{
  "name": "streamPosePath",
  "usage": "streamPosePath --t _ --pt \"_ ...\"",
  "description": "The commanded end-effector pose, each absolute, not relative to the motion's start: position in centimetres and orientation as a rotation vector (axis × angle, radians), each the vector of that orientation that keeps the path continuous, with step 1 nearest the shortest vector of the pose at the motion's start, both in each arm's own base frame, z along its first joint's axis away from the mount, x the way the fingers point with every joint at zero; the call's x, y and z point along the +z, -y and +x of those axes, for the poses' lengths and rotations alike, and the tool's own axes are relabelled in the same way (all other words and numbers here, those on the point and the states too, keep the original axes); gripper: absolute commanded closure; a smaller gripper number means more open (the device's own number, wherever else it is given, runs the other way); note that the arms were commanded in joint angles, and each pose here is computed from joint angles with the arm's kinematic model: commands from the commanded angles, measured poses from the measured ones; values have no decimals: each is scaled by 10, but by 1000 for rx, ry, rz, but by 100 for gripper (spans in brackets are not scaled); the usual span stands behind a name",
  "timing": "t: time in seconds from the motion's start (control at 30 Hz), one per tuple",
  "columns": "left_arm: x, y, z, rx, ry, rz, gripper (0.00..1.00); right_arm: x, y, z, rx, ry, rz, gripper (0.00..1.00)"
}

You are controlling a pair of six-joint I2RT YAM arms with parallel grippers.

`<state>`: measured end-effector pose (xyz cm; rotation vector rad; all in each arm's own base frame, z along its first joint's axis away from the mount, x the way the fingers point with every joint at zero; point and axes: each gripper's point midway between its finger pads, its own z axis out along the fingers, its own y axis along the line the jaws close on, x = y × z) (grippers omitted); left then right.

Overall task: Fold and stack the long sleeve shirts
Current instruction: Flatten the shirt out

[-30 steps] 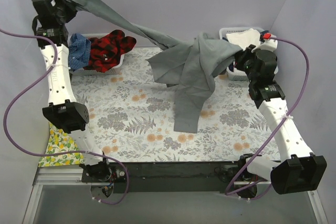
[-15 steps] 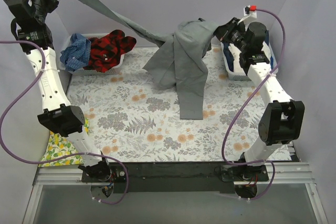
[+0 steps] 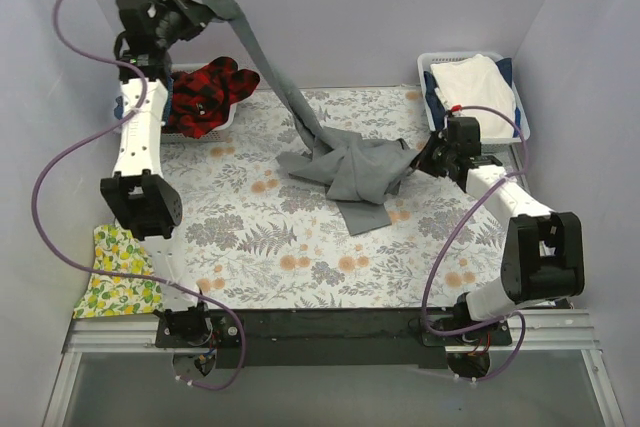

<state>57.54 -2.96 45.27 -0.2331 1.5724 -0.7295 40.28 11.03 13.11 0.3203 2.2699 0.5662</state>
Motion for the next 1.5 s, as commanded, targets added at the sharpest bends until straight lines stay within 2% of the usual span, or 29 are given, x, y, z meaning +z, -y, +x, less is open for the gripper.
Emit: streamPosePath --t 0.0,0.03,0.13,0.17,0.2,0.23,0.33,0.43,0.5,0.53,0.6,0.7,0.83,0.97,1.2,1.47 --pt "425 83 595 -764 -1621 -137 100 115 -99 370 496 -2330 409 99" --pt "398 122 602 -802 -1677 -109 100 108 -101 359 497 -2352 416 99" --pt "351 164 610 -817 -1766 -63 100 97 -102 342 485 -2394 428 99" --pt "319 172 619 -808 -1825 -77 100 95 -101 339 483 -2399 428 99" --pt "302 179 622 -805 -1853 -69 97 95 -101 337 481 -2403 429 99" --pt "288 191 623 -807 -1881 -63 87 94 -101 335 481 -2408 428 99" --pt "237 193 629 -763 -1983 -100 39 95 -103 334 491 -2420 426 99" --pt "224 173 623 -623 -2050 -123 22 100 -104 336 499 -2410 432 99" --pt "216 156 613 -512 -2101 -157 17 102 -105 338 507 -2406 435 99" --pt "225 151 607 -486 -2100 -156 16 103 -105 339 508 -2405 435 99" --pt "207 145 586 -449 -2186 -174 14 104 -105 340 508 -2401 440 99" --pt "198 151 553 -520 -2270 -198 14 104 -106 343 510 -2404 440 99" --pt "143 165 492 -599 -2456 -219 16 106 -108 348 518 -2402 430 99" --pt "137 183 459 -702 -2485 -201 18 107 -110 351 528 -2404 424 99" --pt "95 201 445 -762 -2541 -274 16 107 -112 351 541 -2407 408 99" --pt "73 204 472 -703 -2496 -339 20 108 -116 352 564 -2403 382 99"
